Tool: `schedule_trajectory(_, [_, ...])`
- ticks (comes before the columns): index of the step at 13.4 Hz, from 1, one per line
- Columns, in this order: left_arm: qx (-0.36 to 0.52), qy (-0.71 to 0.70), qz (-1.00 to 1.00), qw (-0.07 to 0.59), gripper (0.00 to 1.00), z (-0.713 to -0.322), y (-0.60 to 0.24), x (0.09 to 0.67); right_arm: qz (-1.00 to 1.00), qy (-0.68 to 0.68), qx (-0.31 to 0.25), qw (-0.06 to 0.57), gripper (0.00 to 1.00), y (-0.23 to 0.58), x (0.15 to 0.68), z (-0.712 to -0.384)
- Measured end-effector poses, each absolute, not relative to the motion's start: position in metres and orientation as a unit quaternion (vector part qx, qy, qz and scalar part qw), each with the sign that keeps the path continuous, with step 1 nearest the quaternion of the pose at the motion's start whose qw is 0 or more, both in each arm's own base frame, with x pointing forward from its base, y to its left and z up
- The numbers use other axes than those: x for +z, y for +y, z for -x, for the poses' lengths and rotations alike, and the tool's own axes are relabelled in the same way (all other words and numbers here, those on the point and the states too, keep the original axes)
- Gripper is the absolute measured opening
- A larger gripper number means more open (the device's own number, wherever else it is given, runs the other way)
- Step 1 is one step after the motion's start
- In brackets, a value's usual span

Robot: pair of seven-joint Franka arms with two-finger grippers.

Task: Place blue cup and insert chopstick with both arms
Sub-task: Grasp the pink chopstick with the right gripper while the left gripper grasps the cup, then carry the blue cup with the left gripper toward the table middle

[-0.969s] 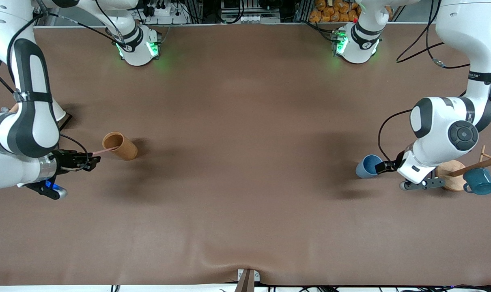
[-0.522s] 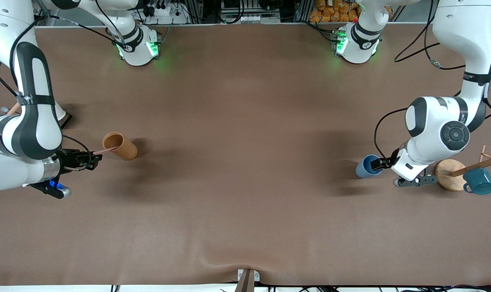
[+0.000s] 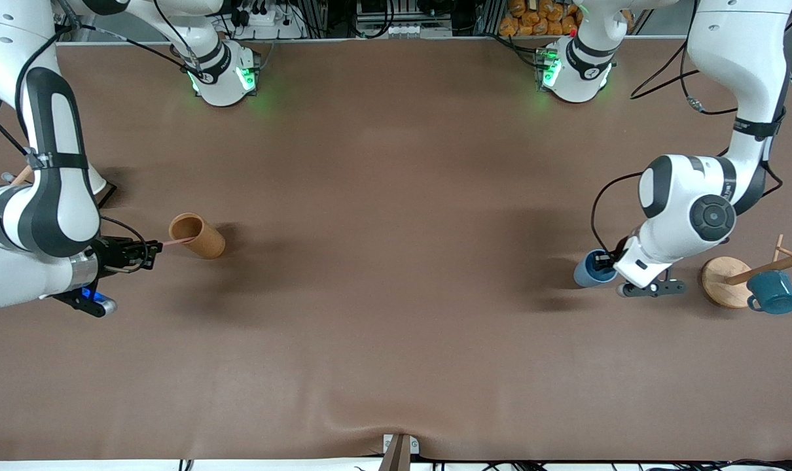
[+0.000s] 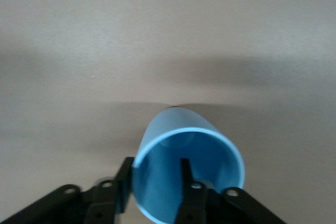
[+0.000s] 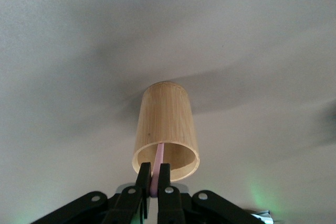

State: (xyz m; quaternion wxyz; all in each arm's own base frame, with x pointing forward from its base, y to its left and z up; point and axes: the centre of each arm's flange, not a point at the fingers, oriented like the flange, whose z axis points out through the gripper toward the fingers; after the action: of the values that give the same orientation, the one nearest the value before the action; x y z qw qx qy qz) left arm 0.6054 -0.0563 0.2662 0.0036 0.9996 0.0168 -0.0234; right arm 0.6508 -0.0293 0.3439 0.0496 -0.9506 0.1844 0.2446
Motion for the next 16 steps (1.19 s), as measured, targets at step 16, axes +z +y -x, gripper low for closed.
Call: schedule_trajectory(16, [-0.020,-0.055,-0.997,0.054,0.04,-0.525,-0.335,0.356,0.975,0.116,0.187,0.006,0.09,0.032,0.511,-0.626])
